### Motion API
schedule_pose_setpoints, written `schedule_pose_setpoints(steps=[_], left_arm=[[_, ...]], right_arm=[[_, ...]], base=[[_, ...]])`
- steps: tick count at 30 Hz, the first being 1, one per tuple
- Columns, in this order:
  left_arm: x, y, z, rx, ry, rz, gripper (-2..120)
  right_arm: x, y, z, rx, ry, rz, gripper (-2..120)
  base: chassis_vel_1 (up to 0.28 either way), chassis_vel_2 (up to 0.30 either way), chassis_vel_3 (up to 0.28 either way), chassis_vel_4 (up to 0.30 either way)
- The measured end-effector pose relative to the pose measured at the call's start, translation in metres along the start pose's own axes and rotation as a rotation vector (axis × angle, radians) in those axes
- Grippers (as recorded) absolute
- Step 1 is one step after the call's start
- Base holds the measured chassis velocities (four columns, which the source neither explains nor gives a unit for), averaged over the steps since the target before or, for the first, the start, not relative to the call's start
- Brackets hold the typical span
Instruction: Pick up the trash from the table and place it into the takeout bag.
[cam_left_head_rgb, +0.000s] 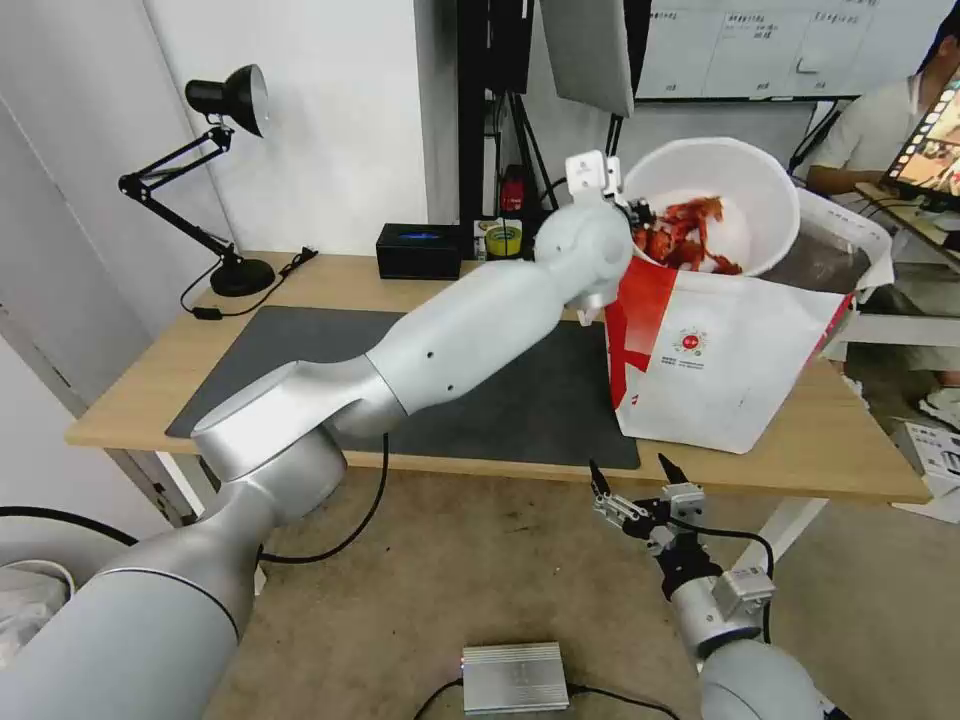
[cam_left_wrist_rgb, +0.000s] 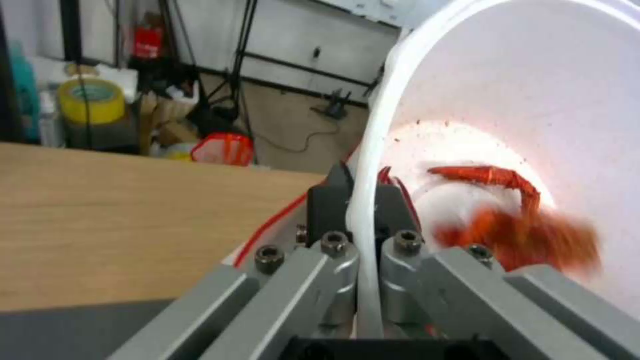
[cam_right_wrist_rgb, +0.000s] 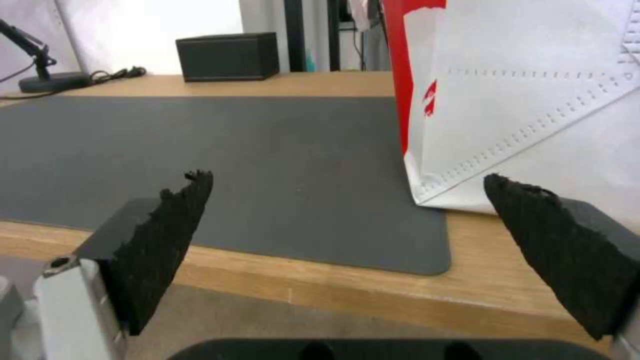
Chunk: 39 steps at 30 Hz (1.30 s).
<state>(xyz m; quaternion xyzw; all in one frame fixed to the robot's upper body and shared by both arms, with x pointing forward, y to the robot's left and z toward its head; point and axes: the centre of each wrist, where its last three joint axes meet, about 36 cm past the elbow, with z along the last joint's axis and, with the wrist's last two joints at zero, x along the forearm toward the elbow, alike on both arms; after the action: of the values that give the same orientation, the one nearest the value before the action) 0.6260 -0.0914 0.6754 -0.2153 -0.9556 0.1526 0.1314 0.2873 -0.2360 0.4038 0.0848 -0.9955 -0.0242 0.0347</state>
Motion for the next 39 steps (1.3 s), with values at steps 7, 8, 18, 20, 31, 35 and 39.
schedule_pose_setpoints(steps=[7,8,18,20,31,35,39], left_arm=[[0.007,-0.005,0.001,-0.014,0.004,0.056,0],[0.009,-0.006,0.002,-0.022,0.017,0.067,0],[0.019,0.0,0.013,-0.109,0.138,0.113,0],[0.02,0.003,0.013,-0.125,0.154,0.121,3],[0.025,0.006,0.004,-0.139,0.158,0.14,42],[0.027,0.01,0.001,-0.144,0.156,0.138,57],[0.03,0.013,-0.003,-0.145,0.149,0.136,71]], right_arm=[[0.0,0.0,0.0,0.0,0.0,0.0,100],[0.0,0.0,0.0,0.0,0.0,0.0,100],[0.0,0.0,0.0,0.0,0.0,0.0,100],[0.0,0.0,0.0,0.0,0.0,0.0,100],[0.0,0.0,0.0,0.0,0.0,0.0,100],[0.0,0.0,0.0,0.0,0.0,0.0,100],[0.0,0.0,0.0,0.0,0.0,0.0,100]], base=[[0.0,0.0,0.0,0.0],[0.0,0.0,0.0,0.0],[0.0,0.0,0.0,0.0],[0.0,0.0,0.0,0.0],[0.0,0.0,0.0,0.0],[0.0,0.0,0.0,0.0],[0.0,0.0,0.0,0.0]])
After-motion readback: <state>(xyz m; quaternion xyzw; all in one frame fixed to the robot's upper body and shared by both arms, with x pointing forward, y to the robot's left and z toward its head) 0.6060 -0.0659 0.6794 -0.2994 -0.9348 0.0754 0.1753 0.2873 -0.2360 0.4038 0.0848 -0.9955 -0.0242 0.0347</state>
